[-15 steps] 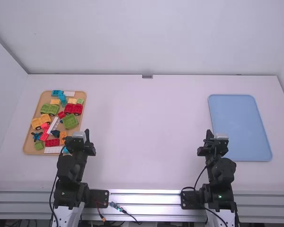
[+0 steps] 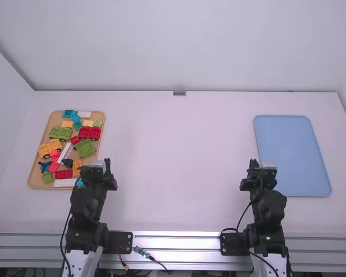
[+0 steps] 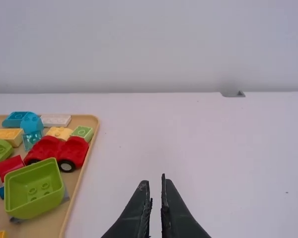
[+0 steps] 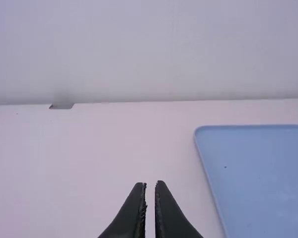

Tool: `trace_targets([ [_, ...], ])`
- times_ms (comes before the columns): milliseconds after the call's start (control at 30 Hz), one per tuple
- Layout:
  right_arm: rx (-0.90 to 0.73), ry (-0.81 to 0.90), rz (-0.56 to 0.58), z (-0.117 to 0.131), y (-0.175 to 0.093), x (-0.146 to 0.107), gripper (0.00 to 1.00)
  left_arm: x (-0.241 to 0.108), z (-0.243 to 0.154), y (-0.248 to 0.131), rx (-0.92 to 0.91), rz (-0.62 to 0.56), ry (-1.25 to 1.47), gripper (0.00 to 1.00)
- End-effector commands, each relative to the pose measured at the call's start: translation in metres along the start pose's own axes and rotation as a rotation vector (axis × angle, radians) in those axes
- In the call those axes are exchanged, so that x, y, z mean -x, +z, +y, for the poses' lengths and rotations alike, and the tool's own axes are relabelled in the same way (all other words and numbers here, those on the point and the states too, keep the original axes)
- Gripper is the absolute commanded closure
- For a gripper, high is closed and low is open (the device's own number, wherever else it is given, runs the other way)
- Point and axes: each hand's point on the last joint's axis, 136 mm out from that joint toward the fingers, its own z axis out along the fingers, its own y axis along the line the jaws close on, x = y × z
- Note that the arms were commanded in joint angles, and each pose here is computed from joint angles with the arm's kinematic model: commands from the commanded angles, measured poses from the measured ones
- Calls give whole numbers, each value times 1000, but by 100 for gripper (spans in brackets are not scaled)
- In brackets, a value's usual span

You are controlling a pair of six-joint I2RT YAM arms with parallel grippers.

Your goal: Assemble lego blocks to make yellow taxi

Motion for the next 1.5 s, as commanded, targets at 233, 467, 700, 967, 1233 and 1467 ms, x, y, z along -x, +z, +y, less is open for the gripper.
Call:
trace_targets([
  [233, 25, -2, 17, 5, 1, 31, 81, 28, 1, 0, 12, 1, -9, 81],
  [467, 66, -9, 51, 13, 9, 47, 69, 41, 2, 5, 17, 23, -17, 69],
  [700, 112, -29, 73, 24, 20, 64, 57, 55, 3, 11, 24, 40, -23, 57],
  [967, 74, -2, 158, 25, 47, 75, 41, 74, 4, 26, 41, 59, -74, 41],
  [1233, 86, 10, 325, 35, 82, 74, 25, 89, 13, 48, 109, 87, -206, 25],
  [1467, 121, -5, 389, 53, 107, 72, 14, 97, 35, 77, 238, 169, -304, 14],
])
